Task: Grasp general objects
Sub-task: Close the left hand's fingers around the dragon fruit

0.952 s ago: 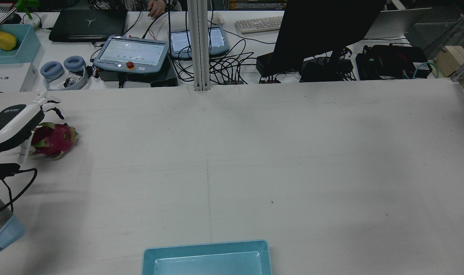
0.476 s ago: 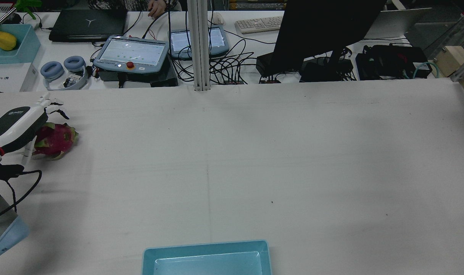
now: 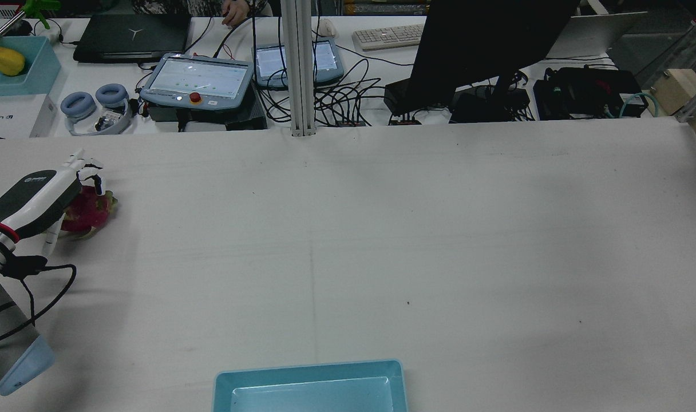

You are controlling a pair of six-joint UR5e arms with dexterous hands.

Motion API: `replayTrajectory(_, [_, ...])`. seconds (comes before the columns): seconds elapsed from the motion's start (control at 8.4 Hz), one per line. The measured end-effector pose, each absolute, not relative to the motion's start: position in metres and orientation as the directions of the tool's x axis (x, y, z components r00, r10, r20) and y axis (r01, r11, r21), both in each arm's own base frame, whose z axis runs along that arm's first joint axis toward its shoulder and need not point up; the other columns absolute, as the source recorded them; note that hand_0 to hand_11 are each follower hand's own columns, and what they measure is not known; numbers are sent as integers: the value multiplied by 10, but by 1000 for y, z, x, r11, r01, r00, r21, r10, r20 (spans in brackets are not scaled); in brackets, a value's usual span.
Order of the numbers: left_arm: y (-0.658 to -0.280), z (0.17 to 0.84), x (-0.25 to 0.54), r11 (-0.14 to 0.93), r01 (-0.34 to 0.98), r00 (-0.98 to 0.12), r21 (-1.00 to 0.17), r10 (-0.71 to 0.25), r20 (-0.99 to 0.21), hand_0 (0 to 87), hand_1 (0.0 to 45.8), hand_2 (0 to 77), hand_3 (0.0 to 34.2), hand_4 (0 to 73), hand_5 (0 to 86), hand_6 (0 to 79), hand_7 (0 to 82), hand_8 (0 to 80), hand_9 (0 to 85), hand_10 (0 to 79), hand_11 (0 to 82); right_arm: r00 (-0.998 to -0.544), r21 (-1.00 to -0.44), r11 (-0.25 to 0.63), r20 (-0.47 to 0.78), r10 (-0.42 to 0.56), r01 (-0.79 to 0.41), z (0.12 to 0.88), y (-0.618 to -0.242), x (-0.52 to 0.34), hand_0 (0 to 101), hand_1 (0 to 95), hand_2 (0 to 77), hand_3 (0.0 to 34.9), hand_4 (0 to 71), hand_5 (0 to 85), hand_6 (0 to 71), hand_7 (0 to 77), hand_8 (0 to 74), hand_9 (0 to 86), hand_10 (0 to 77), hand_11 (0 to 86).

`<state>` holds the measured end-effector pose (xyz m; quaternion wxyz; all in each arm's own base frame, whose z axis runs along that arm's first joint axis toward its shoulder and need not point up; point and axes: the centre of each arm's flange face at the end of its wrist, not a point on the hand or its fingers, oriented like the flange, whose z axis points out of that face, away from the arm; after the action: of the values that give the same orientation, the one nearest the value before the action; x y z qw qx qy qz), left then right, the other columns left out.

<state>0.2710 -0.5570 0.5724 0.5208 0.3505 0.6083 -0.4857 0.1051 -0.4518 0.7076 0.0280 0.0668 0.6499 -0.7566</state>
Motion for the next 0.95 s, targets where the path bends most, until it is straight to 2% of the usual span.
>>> replayTrajectory(0.12, [-557,575,276,286,932,-209,-224,-83,-974,798,0,0,66,76,605,0,322,11,49,229,5,-990,-980,-154,-137,44,129,708,-452,105,0,949,774,0,0,0,0,0,0,5,0,5])
replayTrajectory(0.24, [-558,578,279,283,933,-205,-222,-86,-975,797,0,0,26,76,644,0,322,11,49,229,5,-990,-980,-154,-137,44,129,708,-452,105,0,949,774,0,0,0,0,0,0,5,0,5])
replayTrajectory(0.48, [-561,582,283,274,937,-202,-219,-89,-975,797,0,0,15,76,698,0,327,11,49,229,5,-990,-980,-154,-137,44,129,708,-452,105,0,949,774,0,0,0,0,0,0,5,0,5])
replayTrajectory(0.83, [-565,587,287,272,938,-198,-216,-92,-976,798,0,0,14,76,709,0,349,11,55,229,5,-990,-980,-154,-138,44,129,708,-452,105,0,949,774,0,0,0,0,0,0,5,0,5])
replayTrajectory(0.95, [-566,588,289,272,938,-196,-215,-94,-976,797,0,0,11,76,736,0,409,11,65,229,5,-990,-980,-154,-137,44,129,708,-452,105,0,949,774,0,0,0,0,0,0,5,0,5])
